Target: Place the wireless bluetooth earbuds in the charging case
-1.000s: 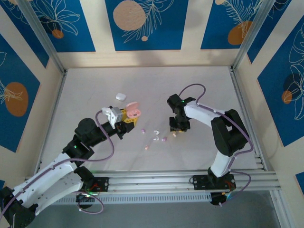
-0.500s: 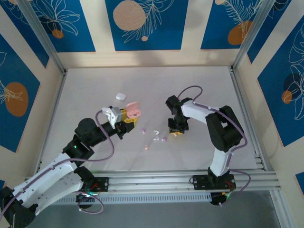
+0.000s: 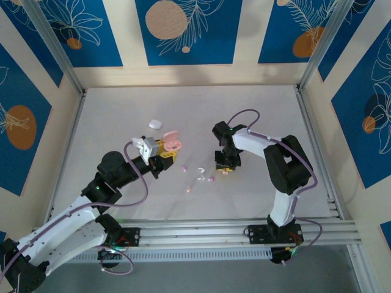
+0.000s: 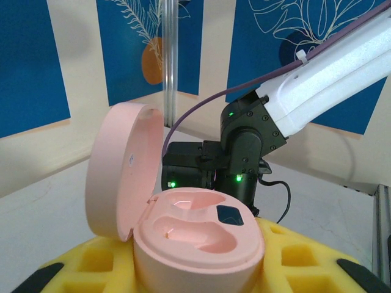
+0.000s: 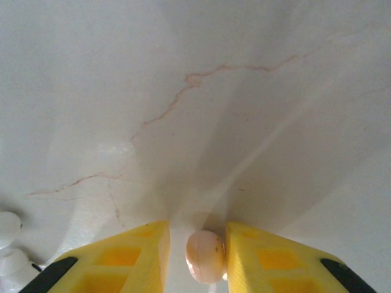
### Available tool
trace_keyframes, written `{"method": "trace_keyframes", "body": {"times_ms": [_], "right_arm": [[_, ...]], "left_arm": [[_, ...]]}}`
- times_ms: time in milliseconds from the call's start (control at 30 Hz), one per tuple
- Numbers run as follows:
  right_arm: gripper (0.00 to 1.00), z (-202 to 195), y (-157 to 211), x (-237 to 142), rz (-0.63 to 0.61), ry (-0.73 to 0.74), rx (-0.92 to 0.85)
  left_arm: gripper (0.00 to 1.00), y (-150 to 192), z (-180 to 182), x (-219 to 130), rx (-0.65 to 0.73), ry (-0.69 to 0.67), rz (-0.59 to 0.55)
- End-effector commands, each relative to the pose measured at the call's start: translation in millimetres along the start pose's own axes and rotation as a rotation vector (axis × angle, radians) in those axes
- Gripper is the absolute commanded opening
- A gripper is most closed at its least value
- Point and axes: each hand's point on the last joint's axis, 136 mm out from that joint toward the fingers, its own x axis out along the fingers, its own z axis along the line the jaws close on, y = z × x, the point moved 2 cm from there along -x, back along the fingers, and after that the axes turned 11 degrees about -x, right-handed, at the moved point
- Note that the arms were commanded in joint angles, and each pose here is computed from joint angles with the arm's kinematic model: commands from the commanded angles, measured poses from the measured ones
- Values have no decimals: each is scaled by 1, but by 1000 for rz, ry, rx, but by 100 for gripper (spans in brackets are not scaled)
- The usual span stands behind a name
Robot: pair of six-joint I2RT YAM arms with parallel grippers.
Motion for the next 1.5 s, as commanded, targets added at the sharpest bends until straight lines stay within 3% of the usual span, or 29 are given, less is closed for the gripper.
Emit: {"method": "trace_keyframes", "body": {"times_ms": [0, 900, 1100, 1233, 1467], "right_arm": [[30, 1, 0, 1, 19, -2, -6], [22, -2, 11, 10, 100, 23, -86], [19, 3, 11, -4, 66, -6, -89], [19, 23, 7, -40, -32, -229, -66], [20, 70, 3, -146, -192, -995, -67]], "left_arm": [[30, -18, -9, -3, 6, 35, -54], [30, -19, -10, -4, -1, 39, -56], [30, -16, -9, -3, -2, 37, -48], [30, -13, -7, -1, -1, 30, -41], [30, -8, -3, 2, 13, 15, -28]]}}
